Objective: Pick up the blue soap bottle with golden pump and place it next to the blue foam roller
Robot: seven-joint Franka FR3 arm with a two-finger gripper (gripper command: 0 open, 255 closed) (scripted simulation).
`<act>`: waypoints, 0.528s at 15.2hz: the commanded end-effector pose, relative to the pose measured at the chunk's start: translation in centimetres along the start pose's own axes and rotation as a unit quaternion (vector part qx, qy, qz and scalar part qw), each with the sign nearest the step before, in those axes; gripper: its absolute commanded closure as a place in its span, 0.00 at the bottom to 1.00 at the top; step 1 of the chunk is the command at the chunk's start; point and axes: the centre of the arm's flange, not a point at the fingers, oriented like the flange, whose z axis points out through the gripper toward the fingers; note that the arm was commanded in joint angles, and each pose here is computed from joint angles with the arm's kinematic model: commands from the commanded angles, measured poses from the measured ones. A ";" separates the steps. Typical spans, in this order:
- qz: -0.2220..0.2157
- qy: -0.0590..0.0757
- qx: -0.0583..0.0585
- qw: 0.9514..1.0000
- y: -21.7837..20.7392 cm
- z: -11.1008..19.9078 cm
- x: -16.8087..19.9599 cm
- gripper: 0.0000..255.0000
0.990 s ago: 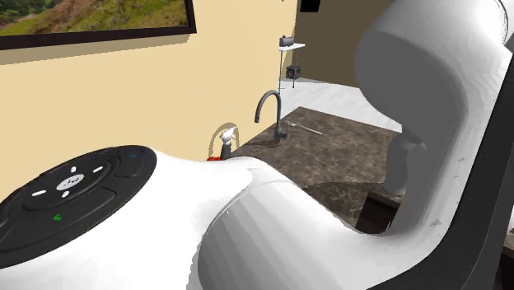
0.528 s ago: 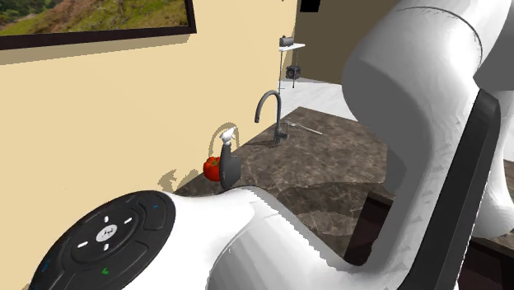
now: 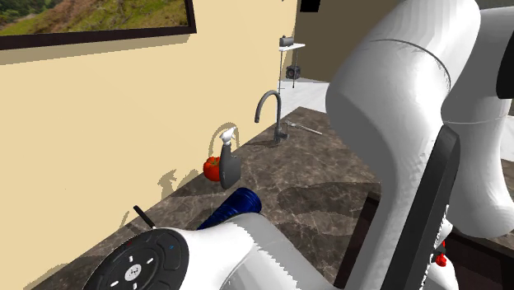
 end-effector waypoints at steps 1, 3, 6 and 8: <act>0.000 0.000 0.000 1.000 0.1 1.2 0.2 1.00; 0.000 0.000 0.000 1.000 0.1 2.2 0.3 1.00; 0.000 0.000 0.000 1.000 0.2 3.8 0.5 1.00; 0.000 0.000 0.000 1.000 0.3 4.8 0.6 1.00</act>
